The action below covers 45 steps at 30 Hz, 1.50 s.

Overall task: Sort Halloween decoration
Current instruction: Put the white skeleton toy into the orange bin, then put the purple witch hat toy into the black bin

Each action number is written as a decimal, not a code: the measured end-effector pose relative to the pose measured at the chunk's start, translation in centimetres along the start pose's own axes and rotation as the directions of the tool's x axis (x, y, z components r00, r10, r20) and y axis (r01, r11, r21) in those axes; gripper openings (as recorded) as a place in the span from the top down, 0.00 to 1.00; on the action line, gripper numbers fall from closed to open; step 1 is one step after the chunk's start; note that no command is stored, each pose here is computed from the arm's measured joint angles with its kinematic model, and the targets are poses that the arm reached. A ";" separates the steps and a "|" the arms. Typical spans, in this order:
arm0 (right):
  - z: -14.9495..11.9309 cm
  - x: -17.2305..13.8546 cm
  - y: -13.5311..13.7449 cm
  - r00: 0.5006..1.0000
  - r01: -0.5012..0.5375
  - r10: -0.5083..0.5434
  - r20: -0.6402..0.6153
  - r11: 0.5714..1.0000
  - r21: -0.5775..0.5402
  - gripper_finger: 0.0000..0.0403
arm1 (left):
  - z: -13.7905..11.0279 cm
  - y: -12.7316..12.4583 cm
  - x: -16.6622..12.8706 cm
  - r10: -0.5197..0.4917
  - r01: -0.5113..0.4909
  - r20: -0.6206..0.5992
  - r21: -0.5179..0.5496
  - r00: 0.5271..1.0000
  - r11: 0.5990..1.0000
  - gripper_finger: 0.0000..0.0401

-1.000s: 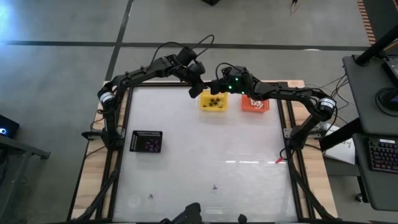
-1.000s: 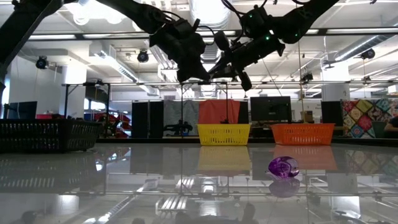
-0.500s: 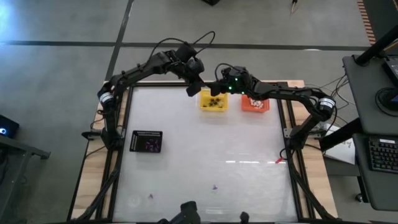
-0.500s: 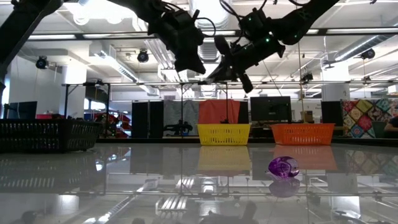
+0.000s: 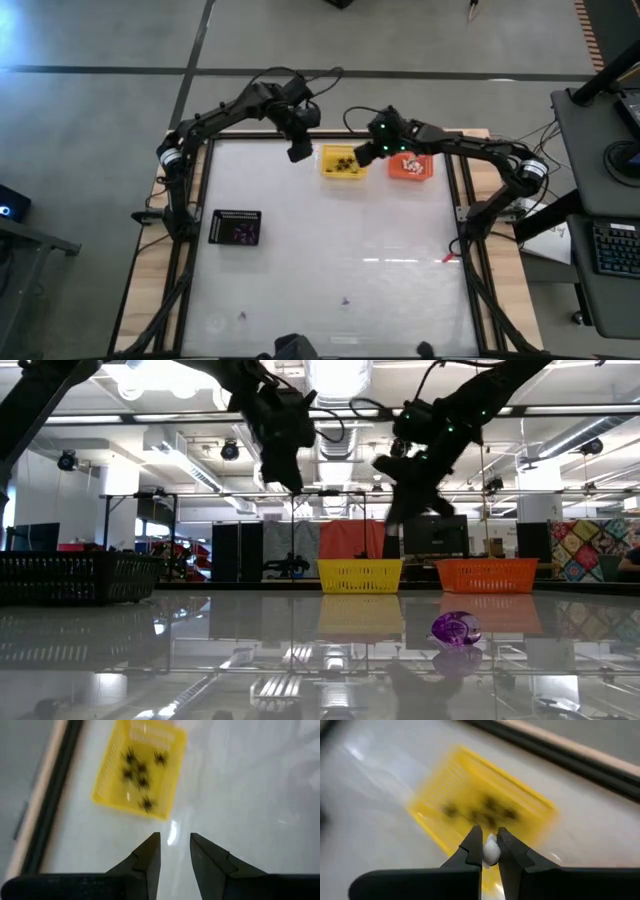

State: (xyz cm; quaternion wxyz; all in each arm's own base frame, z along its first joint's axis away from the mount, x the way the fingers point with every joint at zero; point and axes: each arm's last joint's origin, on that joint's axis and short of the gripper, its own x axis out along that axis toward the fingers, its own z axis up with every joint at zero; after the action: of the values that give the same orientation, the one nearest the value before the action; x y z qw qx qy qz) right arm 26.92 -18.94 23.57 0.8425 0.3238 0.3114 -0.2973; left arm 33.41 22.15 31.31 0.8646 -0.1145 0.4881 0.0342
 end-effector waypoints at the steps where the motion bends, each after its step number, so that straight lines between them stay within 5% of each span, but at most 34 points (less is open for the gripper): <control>1: -0.3 -0.3 -0.5 0.999 0.036 -0.037 -0.035 0.999 -0.011 0.95 | -0.2 -0.1 0.0 -0.008 0.008 -0.024 -0.009 1.000 1.000 0.78; 7: -1.5 -2.7 -3.5 0.929 0.312 -0.324 -0.177 0.946 -0.093 0.92 | -0.7 -0.3 0.0 -0.026 0.024 -0.073 -0.035 0.997 0.999 0.78; 12: -2.1 -4.0 -5.4 0.853 0.428 -0.455 -0.257 0.890 -0.155 0.93 | -0.7 -0.3 0.0 -0.027 0.024 -0.074 -0.036 0.997 0.999 0.78; 31: -2.6 -4.1 -6.8 0.807 0.461 -0.500 -0.314 0.866 -0.195 0.71 | -0.9 -0.4 0.1 -0.033 0.029 -0.090 -0.042 0.995 0.999 0.78; 45: -3.0 -4.3 -6.9 0.788 0.472 -0.505 -0.352 0.863 -0.180 0.62 | -2.6 -5.2 1.5 -0.151 0.117 -0.360 -0.115 0.921 0.986 0.79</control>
State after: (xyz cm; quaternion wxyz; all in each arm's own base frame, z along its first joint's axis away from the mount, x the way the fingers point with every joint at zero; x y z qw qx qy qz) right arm 18.42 -19.69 22.39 0.6709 0.2491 0.5566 -0.4220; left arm 32.91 16.41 29.60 0.7522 -0.1915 0.6300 -0.0249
